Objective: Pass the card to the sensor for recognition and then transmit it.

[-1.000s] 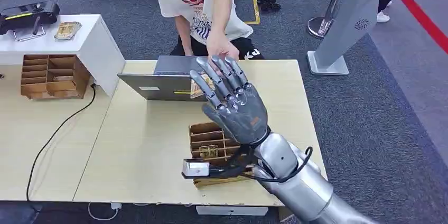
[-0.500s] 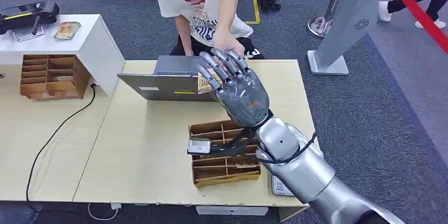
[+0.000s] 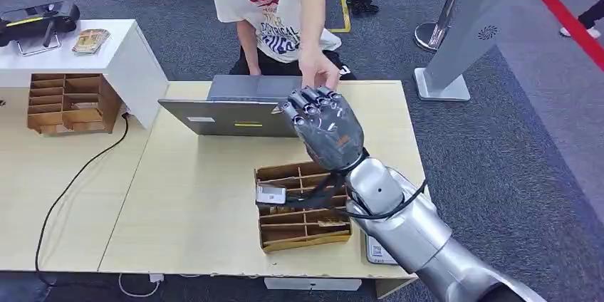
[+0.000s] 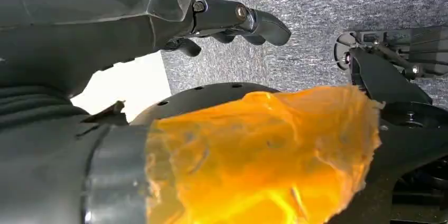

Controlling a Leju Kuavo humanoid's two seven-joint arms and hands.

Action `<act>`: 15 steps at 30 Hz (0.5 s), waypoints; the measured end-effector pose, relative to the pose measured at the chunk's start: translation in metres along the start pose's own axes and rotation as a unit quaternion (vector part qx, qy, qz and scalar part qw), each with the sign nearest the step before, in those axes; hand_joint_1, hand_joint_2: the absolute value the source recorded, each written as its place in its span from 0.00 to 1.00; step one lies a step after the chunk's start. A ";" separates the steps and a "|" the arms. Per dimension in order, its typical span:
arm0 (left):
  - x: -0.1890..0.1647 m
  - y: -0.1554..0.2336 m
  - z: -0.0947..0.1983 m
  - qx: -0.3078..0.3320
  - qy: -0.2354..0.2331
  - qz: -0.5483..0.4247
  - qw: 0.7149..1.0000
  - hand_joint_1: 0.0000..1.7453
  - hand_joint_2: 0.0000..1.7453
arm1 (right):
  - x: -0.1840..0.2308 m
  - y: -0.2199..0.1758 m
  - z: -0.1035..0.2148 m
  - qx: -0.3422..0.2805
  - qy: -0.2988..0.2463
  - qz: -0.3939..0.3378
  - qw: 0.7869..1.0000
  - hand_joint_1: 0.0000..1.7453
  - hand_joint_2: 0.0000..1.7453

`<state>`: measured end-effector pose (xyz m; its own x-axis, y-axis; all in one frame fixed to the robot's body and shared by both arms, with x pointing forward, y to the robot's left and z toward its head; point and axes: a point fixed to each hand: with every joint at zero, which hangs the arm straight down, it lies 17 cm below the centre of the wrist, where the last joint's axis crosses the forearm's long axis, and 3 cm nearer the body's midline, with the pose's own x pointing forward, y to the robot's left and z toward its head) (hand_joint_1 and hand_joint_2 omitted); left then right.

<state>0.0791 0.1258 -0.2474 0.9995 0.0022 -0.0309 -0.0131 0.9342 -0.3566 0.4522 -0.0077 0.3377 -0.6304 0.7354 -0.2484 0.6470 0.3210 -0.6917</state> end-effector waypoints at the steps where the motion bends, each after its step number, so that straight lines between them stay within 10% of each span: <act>1: 0.000 0.000 0.000 0.000 0.000 0.000 1.000 0.00 0.00 | 0.000 0.001 0.000 0.001 0.000 0.000 1.000 1.00 1.00; 15: 0.001 0.000 0.000 -0.001 -0.003 0.004 1.000 0.00 0.00 | -0.009 0.004 0.021 -0.002 0.062 -0.097 0.993 1.00 1.00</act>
<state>0.0804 0.1255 -0.2472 0.9995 0.0124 -0.0285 -0.0218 0.9336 -0.3577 0.4517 -0.0260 0.3230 -0.6859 0.7272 -0.0251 0.5200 0.4658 -0.7160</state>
